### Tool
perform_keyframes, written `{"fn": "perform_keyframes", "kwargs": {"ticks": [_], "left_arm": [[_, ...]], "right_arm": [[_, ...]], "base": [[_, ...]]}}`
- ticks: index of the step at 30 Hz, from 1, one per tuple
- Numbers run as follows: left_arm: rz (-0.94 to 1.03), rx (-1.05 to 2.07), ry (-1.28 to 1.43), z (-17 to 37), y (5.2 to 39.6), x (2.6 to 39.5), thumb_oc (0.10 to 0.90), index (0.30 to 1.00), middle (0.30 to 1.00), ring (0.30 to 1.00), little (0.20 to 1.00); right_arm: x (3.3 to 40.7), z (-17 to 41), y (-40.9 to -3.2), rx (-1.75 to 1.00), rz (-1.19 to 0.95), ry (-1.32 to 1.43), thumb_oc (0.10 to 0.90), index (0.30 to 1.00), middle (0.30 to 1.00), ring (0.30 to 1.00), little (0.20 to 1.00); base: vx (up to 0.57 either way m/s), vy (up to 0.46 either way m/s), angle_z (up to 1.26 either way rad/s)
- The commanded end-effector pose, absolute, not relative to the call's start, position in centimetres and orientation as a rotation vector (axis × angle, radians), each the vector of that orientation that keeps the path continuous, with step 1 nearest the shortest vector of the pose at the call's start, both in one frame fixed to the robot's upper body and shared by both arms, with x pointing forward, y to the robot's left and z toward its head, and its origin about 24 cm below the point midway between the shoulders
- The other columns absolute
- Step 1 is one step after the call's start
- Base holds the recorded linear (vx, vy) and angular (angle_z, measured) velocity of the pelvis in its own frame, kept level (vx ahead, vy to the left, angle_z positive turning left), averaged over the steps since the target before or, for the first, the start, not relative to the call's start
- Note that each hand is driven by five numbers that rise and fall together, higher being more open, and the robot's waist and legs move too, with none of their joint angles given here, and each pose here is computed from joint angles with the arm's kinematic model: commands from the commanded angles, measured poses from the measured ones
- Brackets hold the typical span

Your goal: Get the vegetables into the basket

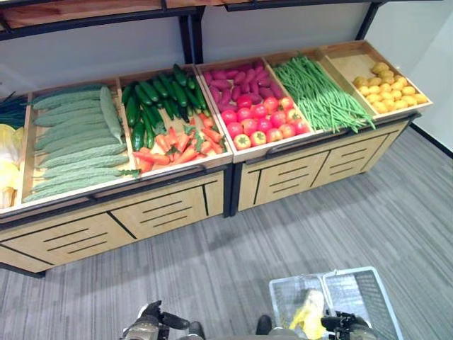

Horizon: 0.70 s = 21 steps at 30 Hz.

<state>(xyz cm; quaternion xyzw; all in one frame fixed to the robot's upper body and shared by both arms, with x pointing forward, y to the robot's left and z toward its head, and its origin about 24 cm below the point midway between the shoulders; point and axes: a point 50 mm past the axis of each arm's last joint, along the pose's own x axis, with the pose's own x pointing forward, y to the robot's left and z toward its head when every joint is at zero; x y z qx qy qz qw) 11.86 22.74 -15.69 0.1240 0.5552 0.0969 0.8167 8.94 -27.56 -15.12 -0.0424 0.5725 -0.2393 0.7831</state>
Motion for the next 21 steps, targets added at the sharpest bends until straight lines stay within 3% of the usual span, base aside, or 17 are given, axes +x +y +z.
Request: {"fn": "perform_keyframes", "kwargs": {"ticks": [1, 3, 5, 6, 7, 8, 9, 12, 14, 17, 21], "left_arm": [[0.265, 0.195, 0.916, -13.0, 22.7, 17.9, 0.900, 1.000, 1.000, 1.000, 1.000], [0.252, 0.150, 0.683, -9.9, 22.1, 21.3, 0.900, 1.000, 1.000, 1.000, 1.000], [0.254, 0.135, 0.609, -8.6, 22.3, 22.2, 0.900, 1.000, 1.000, 1.000, 1.000], [0.235, 0.175, 0.375, -4.0, 23.0, 24.5, 0.900, 1.000, 1.000, 1.000, 1.000], [0.235, 0.175, 0.376, -4.0, 23.0, 24.5, 0.900, 1.000, 1.000, 1.000, 1.000], [0.230, 0.232, 0.299, -2.2, 23.6, 25.3, 0.900, 1.000, 1.000, 1.000, 1.000], [0.259, 0.492, 0.123, 2.7, 26.1, 27.8, 0.900, 1.000, 1.000, 1.000, 1.000], [0.290, 0.764, -0.008, 7.0, 27.8, 30.2, 0.900, 1.000, 1.000, 1.000, 1.000], [0.302, 0.778, -0.018, 7.2, 28.0, 30.4, 0.900, 1.000, 1.000, 1.000, 1.000], [0.344, 1.127, -0.082, 11.6, 30.2, 32.8, 0.900, 1.000, 1.000, 1.000, 1.000], [0.429, 1.399, -0.041, 15.6, 33.2, 34.5, 0.900, 1.000, 1.000, 1.000, 1.000]], "right_arm": [[11.5, -14.7, -26.9, -0.102, -0.486, 1.150, 0.400, 0.300, 0.300, 0.300, 0.300], [11.3, -14.9, -26.4, -0.089, -0.478, 1.147, 0.400, 0.300, 0.300, 0.300, 0.300], [11.2, -14.9, -26.2, -0.083, -0.477, 1.145, 0.400, 0.300, 0.300, 0.300, 0.300], [10.9, -15.1, -26.0, -0.089, -0.457, 1.151, 0.400, 0.300, 0.300, 0.300, 0.300], [10.8, -15.1, -26.0, -0.089, -0.456, 1.152, 0.400, 0.300, 0.300, 0.300, 0.300], [10.6, -15.2, -25.9, -0.110, -0.427, 1.162, 0.400, 0.300, 0.300, 0.300, 0.300], [9.9, -15.4, -25.7, -0.144, -0.383, 1.188, 0.400, 0.300, 0.300, 0.300, 0.300], [9.2, -15.6, -25.6, -0.169, -0.346, 1.213, 0.400, 0.300, 0.300, 0.300, 0.300], [8.8, -15.7, -25.5, -0.175, -0.338, 1.223, 0.400, 0.300, 0.300, 0.300, 0.300], [7.6, -15.9, -25.7, -0.250, -0.293, 1.256, 0.400, 0.300, 0.300, 0.300, 0.300], [6.7, -15.8, -26.7, -0.303, -0.294, 1.272, 0.400, 0.300, 0.300, 0.300, 0.300]], "base": [[0.00, 0.083, 0.23], [-0.01, 0.072, 0.23], [0.00, 0.032, 0.05], [0.00, 0.000, 0.00], [0.00, 0.003, 0.05], [0.02, -0.036, -0.01], [0.02, -0.036, -0.02], [0.03, -0.039, -0.26], [0.03, -0.024, -0.18], [0.07, -0.042, -0.34], [0.10, 0.009, -0.50]]}}
